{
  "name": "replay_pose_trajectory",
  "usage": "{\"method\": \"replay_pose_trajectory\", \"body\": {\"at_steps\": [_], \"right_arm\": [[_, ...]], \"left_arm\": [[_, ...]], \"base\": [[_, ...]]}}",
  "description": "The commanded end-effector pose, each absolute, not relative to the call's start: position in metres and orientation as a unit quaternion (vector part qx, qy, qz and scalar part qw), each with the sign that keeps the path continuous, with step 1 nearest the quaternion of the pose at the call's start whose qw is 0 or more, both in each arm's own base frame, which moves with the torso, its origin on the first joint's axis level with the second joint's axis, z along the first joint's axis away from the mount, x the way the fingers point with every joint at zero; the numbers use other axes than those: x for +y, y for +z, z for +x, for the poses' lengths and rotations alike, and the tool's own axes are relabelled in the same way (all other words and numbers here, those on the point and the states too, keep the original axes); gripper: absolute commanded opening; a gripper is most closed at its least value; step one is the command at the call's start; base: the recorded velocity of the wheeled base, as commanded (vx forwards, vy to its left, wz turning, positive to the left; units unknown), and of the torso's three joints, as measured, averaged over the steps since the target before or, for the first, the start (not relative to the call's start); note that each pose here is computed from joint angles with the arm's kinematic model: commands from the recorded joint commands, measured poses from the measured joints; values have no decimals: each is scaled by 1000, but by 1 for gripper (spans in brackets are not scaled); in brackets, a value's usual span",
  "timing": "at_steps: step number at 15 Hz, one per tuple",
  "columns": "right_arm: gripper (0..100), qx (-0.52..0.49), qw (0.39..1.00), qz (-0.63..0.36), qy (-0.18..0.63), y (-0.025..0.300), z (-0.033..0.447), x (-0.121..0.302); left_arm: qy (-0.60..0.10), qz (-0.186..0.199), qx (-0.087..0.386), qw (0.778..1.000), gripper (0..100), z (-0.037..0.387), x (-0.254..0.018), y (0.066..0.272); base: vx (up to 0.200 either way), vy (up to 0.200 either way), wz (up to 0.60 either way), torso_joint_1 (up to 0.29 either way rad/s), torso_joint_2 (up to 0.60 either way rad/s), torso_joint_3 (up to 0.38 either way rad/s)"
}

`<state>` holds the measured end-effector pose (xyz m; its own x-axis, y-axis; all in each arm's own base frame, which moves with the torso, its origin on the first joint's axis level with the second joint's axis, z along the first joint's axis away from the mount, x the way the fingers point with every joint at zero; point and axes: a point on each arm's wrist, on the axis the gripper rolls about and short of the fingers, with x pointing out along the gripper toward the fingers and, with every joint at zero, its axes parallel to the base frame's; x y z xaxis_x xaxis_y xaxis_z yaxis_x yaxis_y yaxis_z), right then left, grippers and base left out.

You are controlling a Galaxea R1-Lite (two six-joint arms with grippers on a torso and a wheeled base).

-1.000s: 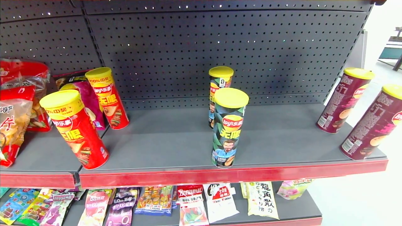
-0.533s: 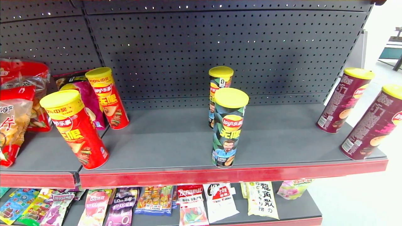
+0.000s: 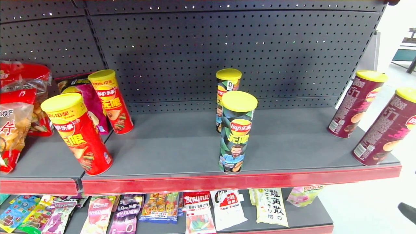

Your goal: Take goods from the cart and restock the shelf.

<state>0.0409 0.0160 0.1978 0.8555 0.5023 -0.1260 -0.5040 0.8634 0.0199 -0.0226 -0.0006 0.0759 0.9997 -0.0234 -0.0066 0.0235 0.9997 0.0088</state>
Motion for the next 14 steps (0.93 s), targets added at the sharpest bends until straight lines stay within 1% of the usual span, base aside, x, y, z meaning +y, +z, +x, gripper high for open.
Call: {"method": "replay_pose_trajectory", "body": {"at_steps": [1,3,4,9,10,14], "right_arm": [[100,150,940,-10,305,193,78,31],[100,192,931,-10,310,190,99,39],[100,222,924,-9,312,184,112,44],[100,256,921,-9,295,165,156,59],[100,286,914,-14,287,154,170,67],[100,301,914,-24,270,147,204,83]], "left_arm": [[-12,5,4,1000,100,-23,-1,76],[-12,5,4,1000,100,-23,-1,76],[-12,5,4,1000,100,-23,-1,76],[-12,5,4,1000,100,-23,-1,76],[-12,5,4,1000,100,-23,-1,76],[-12,5,4,1000,100,-23,-1,76]], "base": [[0,0,0,0,0,0],[0,0,0,0,0,0],[0,0,0,0,0,0],[0,0,0,0,0,0],[0,0,0,0,0,0],[0,0,0,0,0,0]]}}
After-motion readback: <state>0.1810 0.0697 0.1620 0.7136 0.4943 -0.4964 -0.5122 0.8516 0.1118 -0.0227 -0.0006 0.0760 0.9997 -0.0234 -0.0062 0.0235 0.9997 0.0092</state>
